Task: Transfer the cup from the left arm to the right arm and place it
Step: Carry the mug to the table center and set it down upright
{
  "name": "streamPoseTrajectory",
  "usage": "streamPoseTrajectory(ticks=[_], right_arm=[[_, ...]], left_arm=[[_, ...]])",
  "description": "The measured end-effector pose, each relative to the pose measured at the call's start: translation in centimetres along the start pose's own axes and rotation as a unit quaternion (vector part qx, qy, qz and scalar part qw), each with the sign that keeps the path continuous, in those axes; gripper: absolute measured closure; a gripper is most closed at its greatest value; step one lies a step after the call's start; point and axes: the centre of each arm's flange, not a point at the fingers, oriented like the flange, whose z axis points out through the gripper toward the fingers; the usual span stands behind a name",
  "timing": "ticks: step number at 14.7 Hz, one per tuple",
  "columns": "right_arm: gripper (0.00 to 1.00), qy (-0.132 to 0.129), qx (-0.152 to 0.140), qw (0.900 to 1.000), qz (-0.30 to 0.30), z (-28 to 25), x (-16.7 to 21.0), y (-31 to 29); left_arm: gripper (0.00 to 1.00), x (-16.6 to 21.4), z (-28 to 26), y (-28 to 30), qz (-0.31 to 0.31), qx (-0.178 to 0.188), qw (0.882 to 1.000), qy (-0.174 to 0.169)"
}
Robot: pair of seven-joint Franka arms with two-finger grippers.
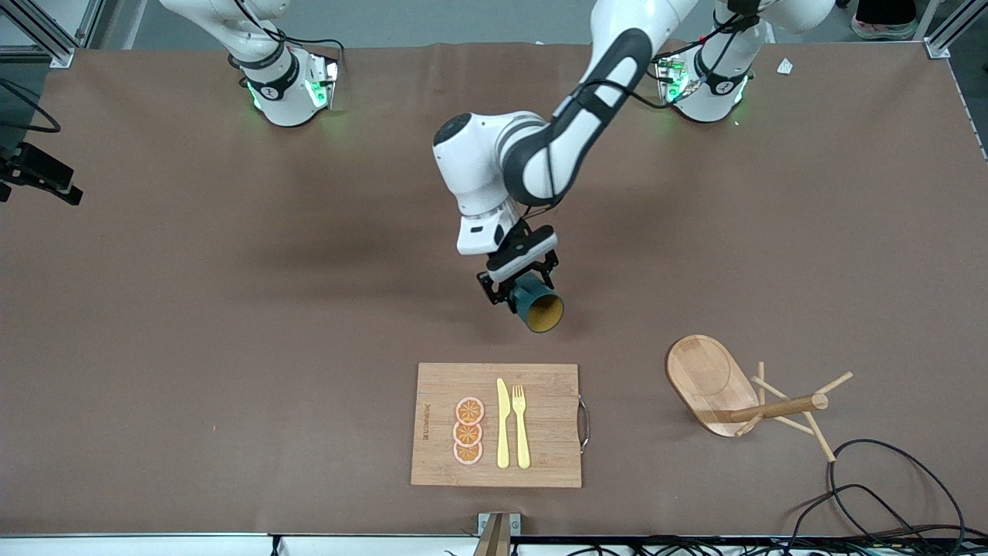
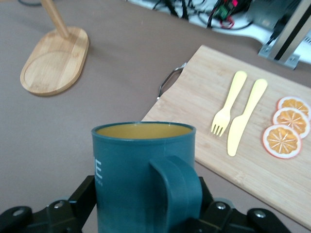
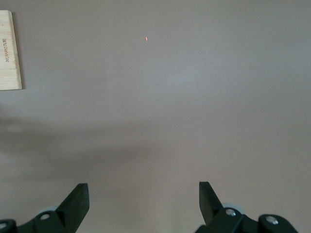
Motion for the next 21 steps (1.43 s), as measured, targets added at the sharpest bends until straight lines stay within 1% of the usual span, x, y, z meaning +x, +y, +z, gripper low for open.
streamPoseTrajectory(ticks=[2, 4, 5, 7, 9, 11, 13, 15, 16, 17, 21], right_arm=[[0.0, 0.0, 0.0, 1.0, 0.0, 0.0, 0.0, 0.0], [0.0, 0.0, 0.0, 1.0, 0.0, 0.0, 0.0, 0.0], [0.0, 0.0, 0.0, 1.0, 0.001, 0.0, 0.0, 0.1], [0.0, -0.001, 0.0, 1.0, 0.002, 0.0, 0.0, 0.2], [0.0, -0.001, 0.0, 1.0, 0.002, 0.1, 0.0, 0.2], [0.0, -0.001, 0.0, 1.0, 0.002, 0.1, 0.0, 0.2], [0.0, -0.001, 0.0, 1.0, 0.003, 0.1, 0.0, 0.3], [0.0, -0.001, 0.0, 1.0, 0.003, 0.1, 0.0, 0.4], [0.0, -0.001, 0.0, 1.0, 0.004, 0.1, 0.0, 0.4], [0.0, -0.001, 0.0, 1.0, 0.004, 0.1, 0.0, 0.4], [0.0, -0.001, 0.0, 1.0, 0.004, 0.1, 0.0, 0.4]], left_arm=[[0.15, -3.0, 0.1, 0.1, 0.017, -0.001, 0.999, 0.051], [0.15, -7.7, 1.0, 0.2, 0.027, -0.014, 0.994, 0.103], [0.15, -9.9, 1.7, 0.1, 0.026, -0.024, 0.992, 0.123], [0.15, -12.7, 2.5, 0.1, 0.029, -0.042, 0.987, 0.149], [0.15, -14.0, 2.0, 0.1, 0.045, -0.051, 0.983, 0.171], [0.15, -15.1, 1.5, 0.3, 0.072, -0.074, 0.973, 0.204], [0.15, -17.7, 1.6, 0.2, 0.089, -0.094, 0.967, 0.221], [0.15, -20.3, 1.3, 0.1, 0.109, -0.121, 0.956, 0.245], [0.15, -21.5, 1.4, 0.1, 0.128, -0.139, 0.946, 0.264], [0.15, -22.5, 1.7, 0.0, 0.139, -0.152, 0.938, 0.277], [0.15, -25.2, 4.1, -0.4, 0.14, -0.213, 0.914, 0.315]])
